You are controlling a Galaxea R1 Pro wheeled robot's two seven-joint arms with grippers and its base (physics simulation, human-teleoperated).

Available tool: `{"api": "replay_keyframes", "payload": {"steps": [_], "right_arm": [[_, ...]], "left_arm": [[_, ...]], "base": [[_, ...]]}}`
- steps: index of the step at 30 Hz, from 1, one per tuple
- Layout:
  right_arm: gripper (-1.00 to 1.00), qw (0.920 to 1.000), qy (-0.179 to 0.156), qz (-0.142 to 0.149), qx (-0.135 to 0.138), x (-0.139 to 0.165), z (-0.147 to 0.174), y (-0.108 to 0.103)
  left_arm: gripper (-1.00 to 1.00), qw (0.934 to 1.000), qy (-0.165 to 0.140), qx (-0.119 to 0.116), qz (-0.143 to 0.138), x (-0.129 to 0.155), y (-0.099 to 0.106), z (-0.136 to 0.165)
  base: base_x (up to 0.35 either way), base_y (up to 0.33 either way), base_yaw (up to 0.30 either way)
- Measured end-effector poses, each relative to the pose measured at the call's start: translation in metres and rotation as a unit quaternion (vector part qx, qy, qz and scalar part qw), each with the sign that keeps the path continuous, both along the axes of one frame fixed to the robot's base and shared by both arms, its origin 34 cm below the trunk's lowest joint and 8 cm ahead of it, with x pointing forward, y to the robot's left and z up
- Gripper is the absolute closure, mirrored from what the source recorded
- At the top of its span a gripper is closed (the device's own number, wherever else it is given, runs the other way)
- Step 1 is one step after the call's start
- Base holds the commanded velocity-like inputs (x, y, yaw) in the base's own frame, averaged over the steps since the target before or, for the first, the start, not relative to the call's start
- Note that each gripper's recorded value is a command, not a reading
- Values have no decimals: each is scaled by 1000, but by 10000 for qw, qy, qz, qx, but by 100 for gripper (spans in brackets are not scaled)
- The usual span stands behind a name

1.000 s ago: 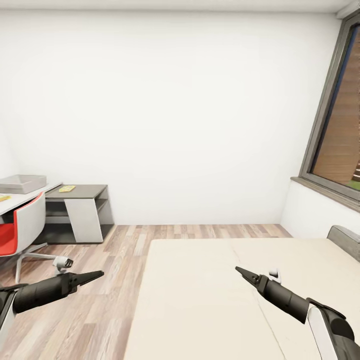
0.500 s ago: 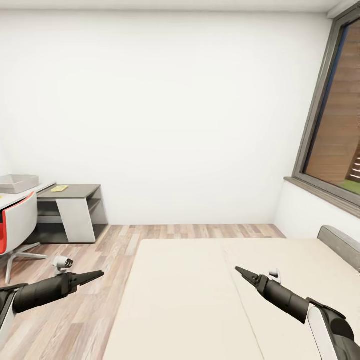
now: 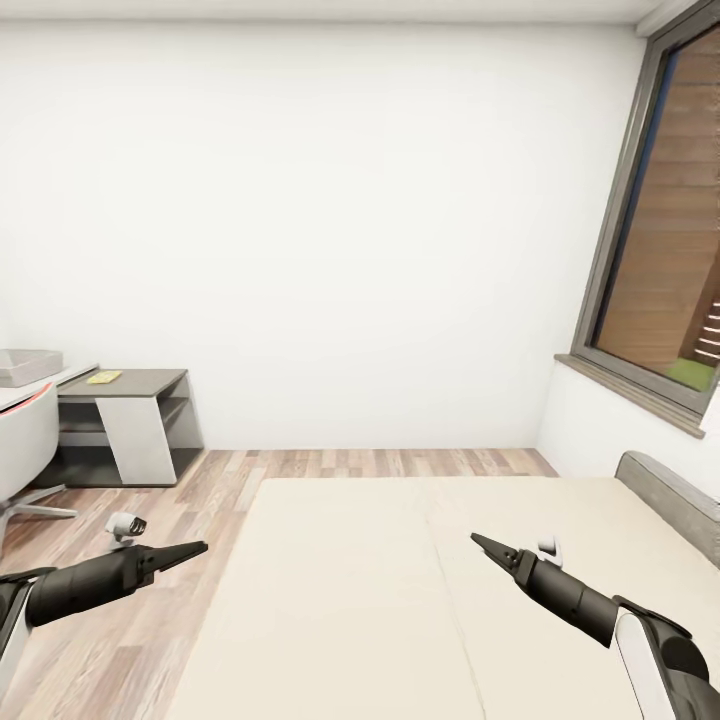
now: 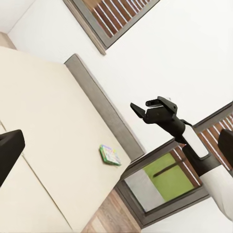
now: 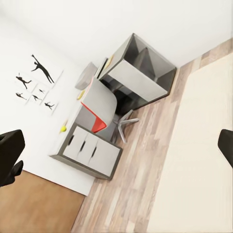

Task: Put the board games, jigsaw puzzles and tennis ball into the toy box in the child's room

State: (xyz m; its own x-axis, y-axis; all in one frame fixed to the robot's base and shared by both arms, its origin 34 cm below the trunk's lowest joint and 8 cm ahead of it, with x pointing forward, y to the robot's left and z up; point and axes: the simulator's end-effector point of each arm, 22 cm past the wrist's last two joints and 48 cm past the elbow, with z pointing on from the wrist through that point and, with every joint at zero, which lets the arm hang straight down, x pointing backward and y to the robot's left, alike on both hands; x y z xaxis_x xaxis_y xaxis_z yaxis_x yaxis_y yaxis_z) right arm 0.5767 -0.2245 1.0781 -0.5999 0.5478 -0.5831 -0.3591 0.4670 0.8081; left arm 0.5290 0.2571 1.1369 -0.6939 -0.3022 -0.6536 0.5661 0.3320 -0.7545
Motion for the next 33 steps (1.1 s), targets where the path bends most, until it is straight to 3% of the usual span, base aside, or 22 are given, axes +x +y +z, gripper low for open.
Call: {"api": "replay_keyframes", "payload": {"steps": [33], "right_arm": [[-100,10000,-2,5,2,0,0,0]], "left_arm": [[-100,10000,0,4,9,0,1,0]], "base": [[0,-291,0]]}}
